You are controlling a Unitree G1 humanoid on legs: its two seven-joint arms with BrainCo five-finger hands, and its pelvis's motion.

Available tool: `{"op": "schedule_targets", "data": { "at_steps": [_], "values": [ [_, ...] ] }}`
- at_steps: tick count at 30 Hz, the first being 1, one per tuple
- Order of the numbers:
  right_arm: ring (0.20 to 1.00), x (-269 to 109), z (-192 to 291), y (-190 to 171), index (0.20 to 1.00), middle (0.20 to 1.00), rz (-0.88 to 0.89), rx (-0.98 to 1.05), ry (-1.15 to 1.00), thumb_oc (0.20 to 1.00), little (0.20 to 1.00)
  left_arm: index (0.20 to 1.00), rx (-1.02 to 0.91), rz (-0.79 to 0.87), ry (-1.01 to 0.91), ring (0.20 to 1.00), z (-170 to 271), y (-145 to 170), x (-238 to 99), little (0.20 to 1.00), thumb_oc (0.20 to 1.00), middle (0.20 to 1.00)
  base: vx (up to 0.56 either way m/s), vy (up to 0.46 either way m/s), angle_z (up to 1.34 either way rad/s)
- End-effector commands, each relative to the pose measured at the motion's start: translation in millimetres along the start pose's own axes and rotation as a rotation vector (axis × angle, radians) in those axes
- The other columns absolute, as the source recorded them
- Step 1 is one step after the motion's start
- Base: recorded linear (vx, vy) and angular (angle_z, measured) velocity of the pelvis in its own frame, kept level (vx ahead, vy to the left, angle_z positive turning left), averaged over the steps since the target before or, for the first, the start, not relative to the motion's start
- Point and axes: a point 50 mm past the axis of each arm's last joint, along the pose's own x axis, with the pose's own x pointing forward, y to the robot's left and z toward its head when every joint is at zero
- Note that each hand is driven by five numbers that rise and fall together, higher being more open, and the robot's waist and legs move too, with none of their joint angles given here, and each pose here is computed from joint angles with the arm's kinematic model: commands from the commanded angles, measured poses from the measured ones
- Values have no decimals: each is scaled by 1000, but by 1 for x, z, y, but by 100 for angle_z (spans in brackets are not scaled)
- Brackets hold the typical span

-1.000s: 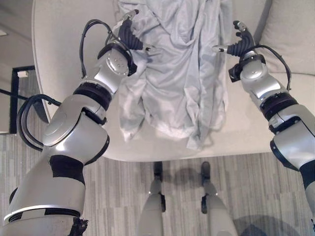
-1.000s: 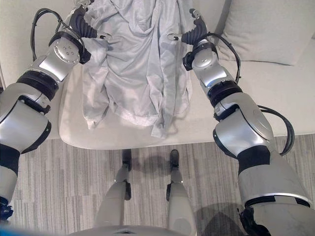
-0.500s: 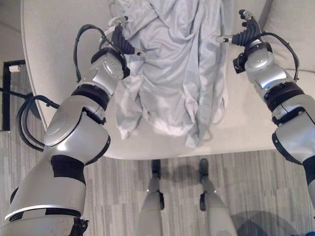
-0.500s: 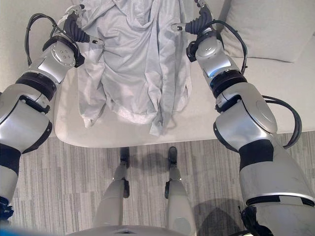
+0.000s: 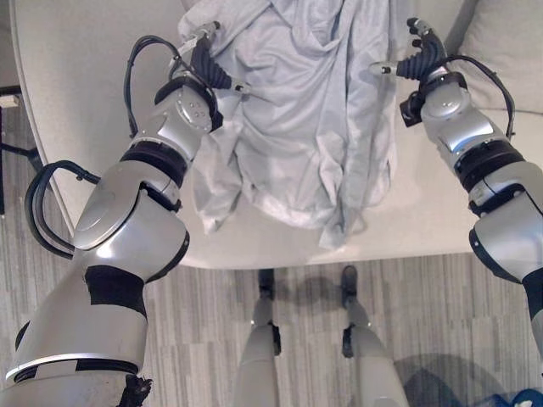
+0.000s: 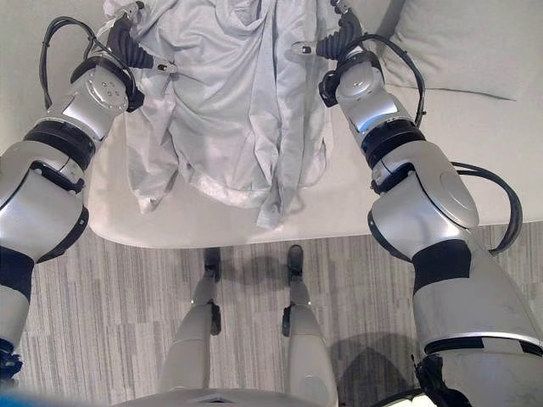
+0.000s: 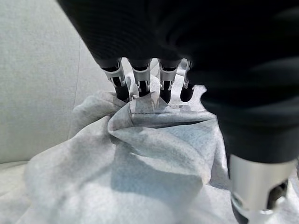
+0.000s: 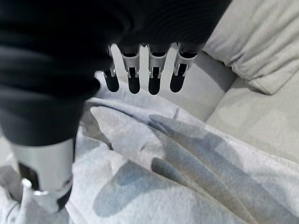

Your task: Hang the clothes on the sofa on the clothes rack.

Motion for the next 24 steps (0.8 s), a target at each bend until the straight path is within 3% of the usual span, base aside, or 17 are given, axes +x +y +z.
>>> {"op": "schedule_targets", "data": {
  "at_steps": [1, 24],
  "values": [
    [1000, 8, 26, -41, 1000, 1000, -125, 57, -32, 1000, 1000, 1000, 81, 131, -30, 1000, 16, 50, 10, 1000, 1000, 1000, 19, -36, 0],
    [1000, 8, 23, -60, 1000, 1000, -162, 92, -7, 1000, 1000, 1000, 132, 134, -37, 1000, 17, 52, 11, 1000, 1000, 1000, 10, -16, 1]
  ]
}}
